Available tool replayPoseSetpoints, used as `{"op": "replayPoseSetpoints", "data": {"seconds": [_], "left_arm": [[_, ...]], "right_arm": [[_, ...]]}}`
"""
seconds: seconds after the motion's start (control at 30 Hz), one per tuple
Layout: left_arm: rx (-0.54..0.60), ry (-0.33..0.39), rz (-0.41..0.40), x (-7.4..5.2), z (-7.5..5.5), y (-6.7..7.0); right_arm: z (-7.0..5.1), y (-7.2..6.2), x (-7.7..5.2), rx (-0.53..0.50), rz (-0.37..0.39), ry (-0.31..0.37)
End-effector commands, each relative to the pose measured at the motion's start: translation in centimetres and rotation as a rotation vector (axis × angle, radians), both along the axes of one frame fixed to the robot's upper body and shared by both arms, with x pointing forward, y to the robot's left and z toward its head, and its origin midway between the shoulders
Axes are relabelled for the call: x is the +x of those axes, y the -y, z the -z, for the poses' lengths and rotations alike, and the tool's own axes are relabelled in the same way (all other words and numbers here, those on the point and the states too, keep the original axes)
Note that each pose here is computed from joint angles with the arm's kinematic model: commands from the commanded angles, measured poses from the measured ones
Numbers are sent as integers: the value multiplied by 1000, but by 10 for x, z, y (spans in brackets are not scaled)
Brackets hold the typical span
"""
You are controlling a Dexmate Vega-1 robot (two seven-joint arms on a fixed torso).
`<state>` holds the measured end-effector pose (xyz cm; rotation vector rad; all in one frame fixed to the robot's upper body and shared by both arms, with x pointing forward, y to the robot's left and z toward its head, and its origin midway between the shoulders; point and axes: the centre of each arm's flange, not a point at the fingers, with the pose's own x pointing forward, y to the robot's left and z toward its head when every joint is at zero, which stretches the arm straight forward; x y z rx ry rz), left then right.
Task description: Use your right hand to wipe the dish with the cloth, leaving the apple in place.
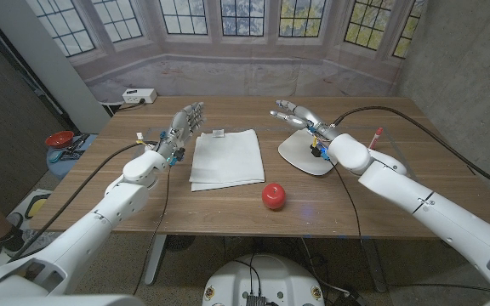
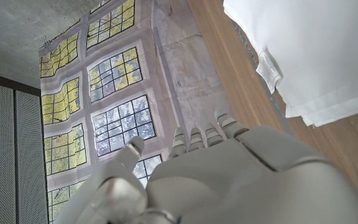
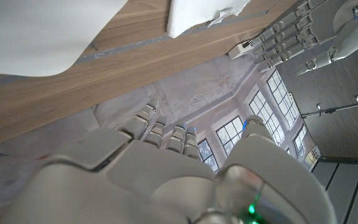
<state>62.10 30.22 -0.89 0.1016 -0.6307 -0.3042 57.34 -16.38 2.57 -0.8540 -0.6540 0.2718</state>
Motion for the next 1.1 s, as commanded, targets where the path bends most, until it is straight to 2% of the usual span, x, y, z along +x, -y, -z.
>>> {"op": "replayPoseSetpoints", "data": {"seconds": [0.03,0.53,1.1], "left_arm": [[-15,4,-39,-13,6,-8],[-17,-4,-74,-20,16,-21],[-28,-11,-77,-17,20,-20]], "right_arm": [[1,-12,-3,-119,22,-3],[2,-38,-9,-266,66,24],[-7,-61,-12,-389,98,79]]}}
